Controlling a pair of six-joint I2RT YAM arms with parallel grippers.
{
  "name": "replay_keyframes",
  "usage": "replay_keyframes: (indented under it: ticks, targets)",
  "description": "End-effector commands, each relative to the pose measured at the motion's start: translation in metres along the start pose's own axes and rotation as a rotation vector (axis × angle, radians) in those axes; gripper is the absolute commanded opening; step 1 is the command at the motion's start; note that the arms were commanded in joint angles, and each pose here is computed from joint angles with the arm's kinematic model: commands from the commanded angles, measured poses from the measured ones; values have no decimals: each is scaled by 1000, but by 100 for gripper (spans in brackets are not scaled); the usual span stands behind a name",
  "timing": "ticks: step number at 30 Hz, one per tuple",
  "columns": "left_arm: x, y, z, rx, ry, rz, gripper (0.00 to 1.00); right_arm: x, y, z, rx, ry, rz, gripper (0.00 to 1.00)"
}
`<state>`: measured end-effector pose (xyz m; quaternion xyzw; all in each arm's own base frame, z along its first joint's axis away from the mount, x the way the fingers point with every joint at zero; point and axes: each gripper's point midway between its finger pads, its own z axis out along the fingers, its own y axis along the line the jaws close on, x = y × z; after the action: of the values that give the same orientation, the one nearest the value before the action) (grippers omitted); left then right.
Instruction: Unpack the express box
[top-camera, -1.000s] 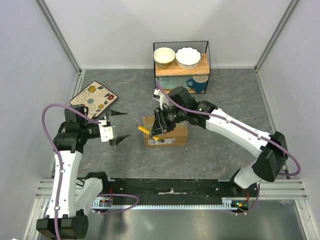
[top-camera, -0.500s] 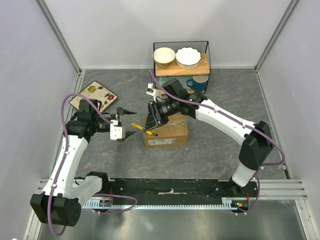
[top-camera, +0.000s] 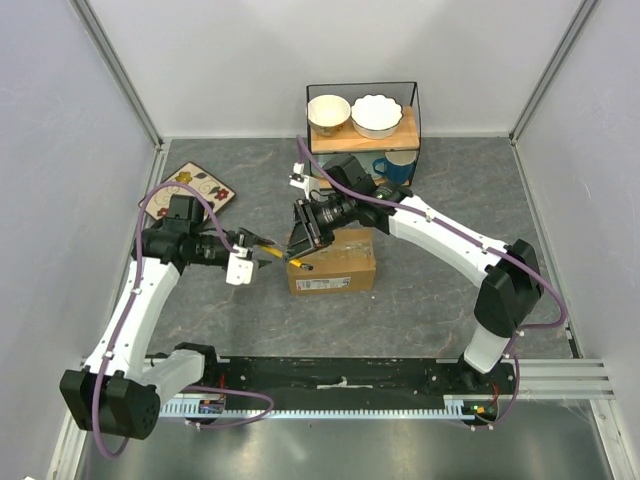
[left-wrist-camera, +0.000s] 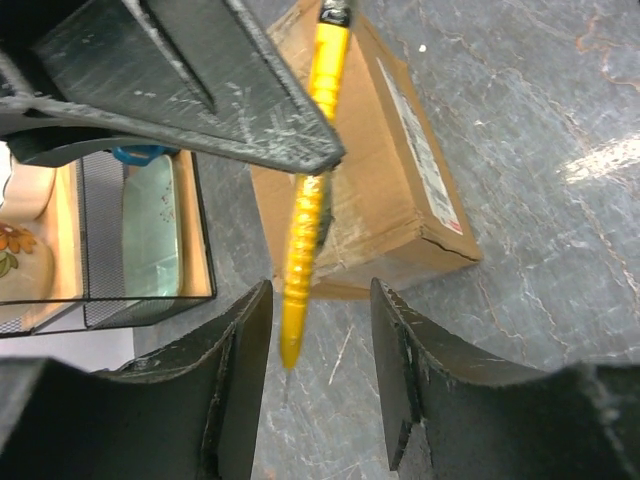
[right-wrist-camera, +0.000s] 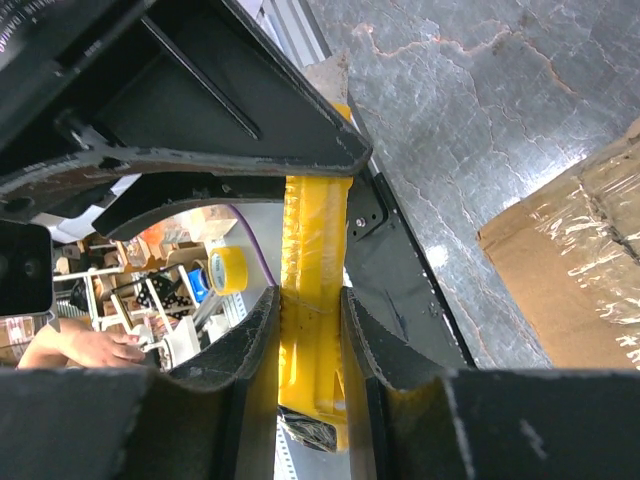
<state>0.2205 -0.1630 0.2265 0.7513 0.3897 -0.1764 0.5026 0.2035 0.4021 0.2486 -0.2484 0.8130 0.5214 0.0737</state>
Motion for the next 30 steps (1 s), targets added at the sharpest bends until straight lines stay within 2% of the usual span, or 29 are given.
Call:
replay_keyframes:
  ticks: [1,4,7,8,10,11,13,15,16,17,18,20,21,23,24,25,30]
  targets:
    - [-10,-4,-3,30,1,83,52,-12,19,-4,-46,-24,-34,13]
    - [-11,-4,-3,30,-2,83,49,-13,20,-4,-47,-26,-33,13]
    - [-16,-6,-2,32,-9,85,38,-12,16,-2,-40,-24,-26,14]
    - [-16,-8,-2,38,-8,76,29,-12,14,0,-37,-21,-20,14]
    - [-18,-11,-1,44,-12,77,19,-13,11,2,-32,-22,-12,18]
    - [-19,-13,-1,48,-13,66,9,-13,10,2,-30,-22,-6,19]
    - [-19,-17,-1,50,-15,56,2,-15,8,4,-28,-27,-6,22]
    - [-20,-21,0,52,-21,39,2,-19,11,3,-26,-46,-19,30]
    - [-20,-23,1,53,-28,25,2,-23,14,1,-30,-65,-40,43]
    - [-22,-25,1,53,-35,-14,2,-26,16,-1,-27,-81,-79,52]
    - [-22,-25,1,46,-40,-38,2,-34,19,-9,8,-133,-129,69]
    - [-27,-27,3,37,-68,-128,2,-45,18,-21,72,-202,-270,81]
    - [-28,-25,3,29,-77,-153,2,-55,23,-40,143,-292,-337,89]
    - [-37,-26,3,21,-114,-235,2,-59,18,-55,215,-365,-435,93]
    - [-40,-26,3,19,-128,-267,2,-60,31,-73,226,-426,-483,97]
    - [-47,-22,3,5,-161,-334,2,-61,20,-79,277,-470,-502,98]
    - [-61,-10,5,4,-264,-559,2,-43,38,-115,278,-593,-645,98]
